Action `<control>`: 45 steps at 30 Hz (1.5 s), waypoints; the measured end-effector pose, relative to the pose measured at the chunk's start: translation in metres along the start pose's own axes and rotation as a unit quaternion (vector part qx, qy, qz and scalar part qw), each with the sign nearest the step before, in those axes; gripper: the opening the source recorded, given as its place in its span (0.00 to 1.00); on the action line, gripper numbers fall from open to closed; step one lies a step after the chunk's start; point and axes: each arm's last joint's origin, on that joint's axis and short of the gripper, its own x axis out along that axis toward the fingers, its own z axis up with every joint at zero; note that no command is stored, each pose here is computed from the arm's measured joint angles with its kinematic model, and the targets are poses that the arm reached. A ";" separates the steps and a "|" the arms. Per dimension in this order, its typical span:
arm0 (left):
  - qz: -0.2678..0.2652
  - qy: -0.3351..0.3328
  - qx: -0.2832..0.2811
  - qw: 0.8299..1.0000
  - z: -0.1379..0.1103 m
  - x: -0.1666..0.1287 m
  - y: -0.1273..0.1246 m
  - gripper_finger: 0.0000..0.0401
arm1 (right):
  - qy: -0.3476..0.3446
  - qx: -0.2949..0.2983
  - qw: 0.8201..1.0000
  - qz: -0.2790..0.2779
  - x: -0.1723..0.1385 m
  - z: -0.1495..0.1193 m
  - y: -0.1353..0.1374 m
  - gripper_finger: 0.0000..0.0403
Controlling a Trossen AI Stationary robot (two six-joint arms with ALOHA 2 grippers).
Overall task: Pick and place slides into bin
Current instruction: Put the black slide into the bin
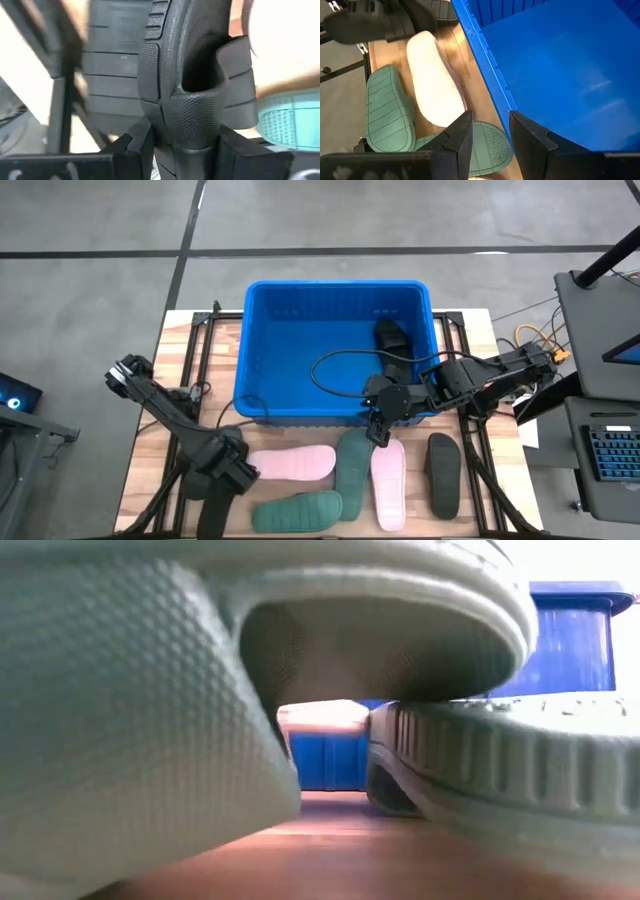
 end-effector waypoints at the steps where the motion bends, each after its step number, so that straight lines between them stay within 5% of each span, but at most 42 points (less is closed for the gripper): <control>1: 0.011 -0.005 -0.002 1.000 0.000 -0.004 0.003 0.27 | 0.000 -0.001 1.000 0.000 0.000 0.000 0.000 0.29; 9: 0.019 0.004 0.003 1.000 -0.002 -0.021 0.012 0.27 | 0.000 -0.004 1.000 0.000 0.000 0.000 0.000 0.29; 16: -0.131 -0.045 0.005 0.990 -0.014 -0.082 0.008 0.27 | 0.027 -0.018 0.999 -0.003 -0.005 -0.009 0.002 0.29; 23: -0.349 -0.182 -0.024 0.919 -0.017 -0.161 0.023 0.27 | 0.025 -0.015 0.999 0.028 -0.041 -0.025 0.004 0.29; 28: -0.437 -0.266 -0.024 0.859 -0.007 -0.199 0.031 0.26 | -0.006 -0.006 0.998 0.064 -0.071 -0.030 -0.001 0.27; 35: -0.464 -0.357 0.007 0.811 0.041 -0.236 0.021 0.26 | -0.063 -0.032 0.990 0.118 -0.102 -0.032 -0.003 0.24; 41: -0.446 -0.387 0.027 0.806 0.109 -0.255 0.014 0.26 | -0.061 -0.077 0.986 0.135 -0.110 -0.041 0.002 0.20; 45: -0.480 -0.390 0.050 0.784 0.148 -0.267 0.001 0.26 | -0.056 -0.086 0.986 0.132 -0.110 -0.043 0.001 0.15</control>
